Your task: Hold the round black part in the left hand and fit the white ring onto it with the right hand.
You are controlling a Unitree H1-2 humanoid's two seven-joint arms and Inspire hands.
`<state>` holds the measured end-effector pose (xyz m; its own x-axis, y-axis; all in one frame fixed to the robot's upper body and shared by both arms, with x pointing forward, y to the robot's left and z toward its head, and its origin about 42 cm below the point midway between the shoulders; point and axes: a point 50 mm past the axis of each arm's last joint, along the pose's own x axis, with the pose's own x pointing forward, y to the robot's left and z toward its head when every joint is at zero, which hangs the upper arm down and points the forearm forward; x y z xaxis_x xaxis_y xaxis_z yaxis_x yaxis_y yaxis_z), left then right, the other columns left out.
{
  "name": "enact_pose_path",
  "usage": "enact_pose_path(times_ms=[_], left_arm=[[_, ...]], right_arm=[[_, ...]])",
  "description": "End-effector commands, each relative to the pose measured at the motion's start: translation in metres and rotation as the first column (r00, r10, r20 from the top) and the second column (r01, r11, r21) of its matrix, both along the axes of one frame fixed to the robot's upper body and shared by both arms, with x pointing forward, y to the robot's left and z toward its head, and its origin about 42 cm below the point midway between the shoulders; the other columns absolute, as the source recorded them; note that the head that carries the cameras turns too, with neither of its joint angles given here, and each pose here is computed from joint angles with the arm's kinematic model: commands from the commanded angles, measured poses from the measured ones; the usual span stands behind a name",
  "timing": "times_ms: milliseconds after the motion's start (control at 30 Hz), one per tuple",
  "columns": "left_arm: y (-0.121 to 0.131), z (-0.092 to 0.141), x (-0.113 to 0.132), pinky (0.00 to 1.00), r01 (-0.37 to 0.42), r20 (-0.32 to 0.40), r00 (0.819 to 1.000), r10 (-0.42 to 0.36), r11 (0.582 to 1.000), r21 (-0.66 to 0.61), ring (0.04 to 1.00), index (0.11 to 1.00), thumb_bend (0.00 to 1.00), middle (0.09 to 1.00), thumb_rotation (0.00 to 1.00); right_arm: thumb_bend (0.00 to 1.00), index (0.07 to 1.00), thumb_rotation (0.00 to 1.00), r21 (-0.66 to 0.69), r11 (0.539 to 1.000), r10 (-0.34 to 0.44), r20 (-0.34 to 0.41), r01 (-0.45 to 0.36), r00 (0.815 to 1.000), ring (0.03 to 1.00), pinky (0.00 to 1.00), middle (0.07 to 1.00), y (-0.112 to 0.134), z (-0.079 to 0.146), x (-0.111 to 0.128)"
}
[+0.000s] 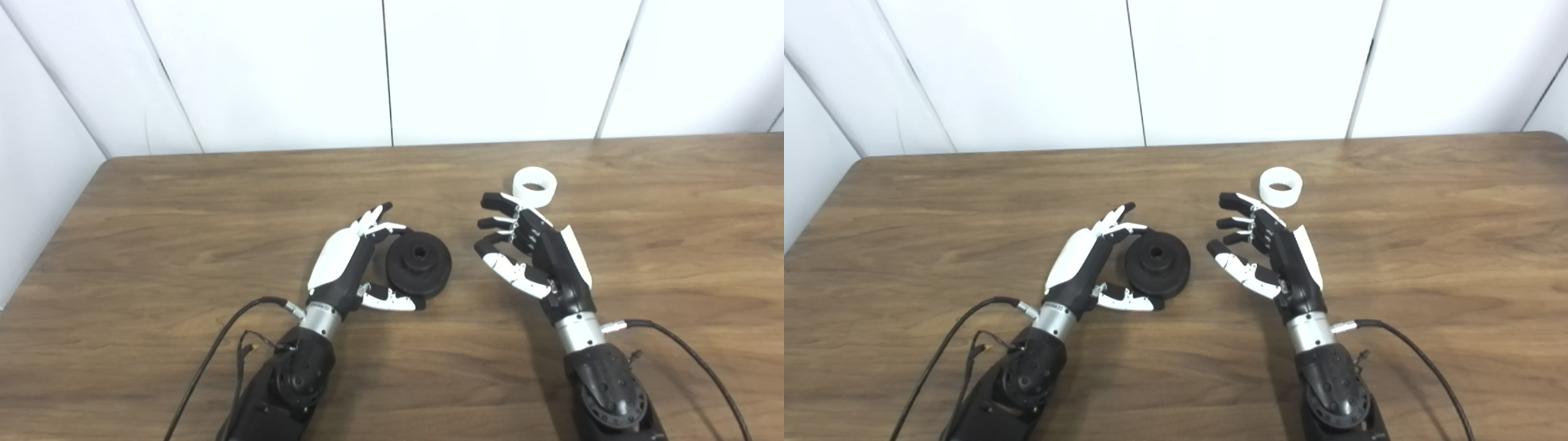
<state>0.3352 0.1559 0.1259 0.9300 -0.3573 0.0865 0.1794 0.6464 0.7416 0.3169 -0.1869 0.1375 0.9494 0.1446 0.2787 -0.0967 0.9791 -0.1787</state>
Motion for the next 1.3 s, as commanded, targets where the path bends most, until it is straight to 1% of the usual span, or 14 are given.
enact_pose_path(times_ms=[0, 100, 300, 467, 767, 867, 967, 1067, 1167, 1267], left_arm=[[-0.001, -0.007, -0.01, 1.0, 0.062, -0.051, 0.997, -0.057, 0.993, 0.099, 1.0, 0.728, 1.0, 1.0, 0.25], [-0.003, -0.006, -0.014, 1.0, 0.083, -0.06, 0.995, -0.076, 0.988, 0.129, 1.0, 0.774, 1.0, 1.0, 0.28], [-0.004, -0.007, -0.022, 1.0, 0.099, -0.062, 0.994, -0.091, 0.984, 0.146, 1.0, 0.783, 1.0, 1.0, 0.28], [-0.005, -0.008, -0.022, 1.0, 0.083, -0.069, 0.995, -0.073, 0.983, 0.163, 1.0, 0.815, 1.0, 1.0, 0.28], [-0.004, -0.009, -0.018, 1.0, 0.059, -0.064, 0.997, -0.05, 0.987, 0.148, 1.0, 0.828, 1.0, 1.0, 0.31], [-0.005, -0.01, -0.018, 1.0, 0.046, -0.057, 0.998, -0.039, 0.99, 0.132, 1.0, 0.816, 1.0, 1.0, 0.3], [-0.007, -0.012, -0.018, 1.0, 0.01, -0.033, 0.999, -0.008, 0.997, 0.074, 1.0, 0.764, 0.99, 1.0, 0.26], [-0.008, -0.015, -0.018, 1.0, -0.031, -0.012, 0.999, 0.031, 0.999, 0.016, 1.0, 0.715, 0.96, 1.0, 0.25], [-0.009, -0.017, -0.018, 1.0, -0.058, 0.006, 0.998, 0.058, 0.998, -0.013, 1.0, 0.699, 0.94, 1.0, 0.25], [-0.01, -0.016, -0.019, 1.0, -0.073, 0.007, 0.997, 0.073, 0.997, -0.032, 1.0, 0.697, 0.93, 1.0, 0.24]], right_arm=[[0.55, 0.78, 0.33, -0.034, 0.999, -0.023, -0.014, 0.022, 1.0, 0.698, 0.6, 0.795, -0.012, -0.01, -0.004], [0.55, 0.782, 0.32, -0.031, 0.999, -0.022, -0.015, 0.022, 1.0, 0.7, 0.6, 0.797, -0.012, -0.009, -0.004], [0.57, 0.787, 0.34, -0.017, 1.0, -0.022, -0.025, 0.022, 0.999, 0.711, 0.62, 0.803, -0.013, -0.008, -0.005], [0.57, 0.787, 0.35, -0.016, 1.0, -0.021, -0.026, 0.021, 0.999, 0.709, 0.62, 0.802, -0.014, -0.006, -0.006], [0.55, 0.786, 0.32, -0.024, 1.0, -0.019, -0.009, 0.019, 1.0, 0.699, 0.61, 0.791, -0.015, -0.005, -0.005], [0.55, 0.783, 0.32, -0.023, 0.999, -0.022, -0.004, 0.022, 1.0, 0.701, 0.61, 0.79, -0.016, -0.005, -0.005], [0.54, 0.778, 0.32, -0.048, 0.998, -0.038, 0.036, 0.039, 0.999, 0.7, 0.61, 0.783, -0.02, -0.001, -0.004], [0.55, 0.776, 0.31, -0.089, 0.994, -0.051, 0.069, 0.057, 0.996, 0.709, 0.63, 0.795, -0.023, 0.004, -0.003], [0.54, 0.78, 0.29, -0.108, 0.992, -0.057, 0.086, 0.066, 0.995, 0.709, 0.63, 0.807, -0.026, 0.008, -0.002], [0.55, 0.778, 0.32, -0.115, 0.991, -0.064, 0.086, 0.074, 0.994, 0.706, 0.62, 0.799, -0.029, 0.009, -0.002]])
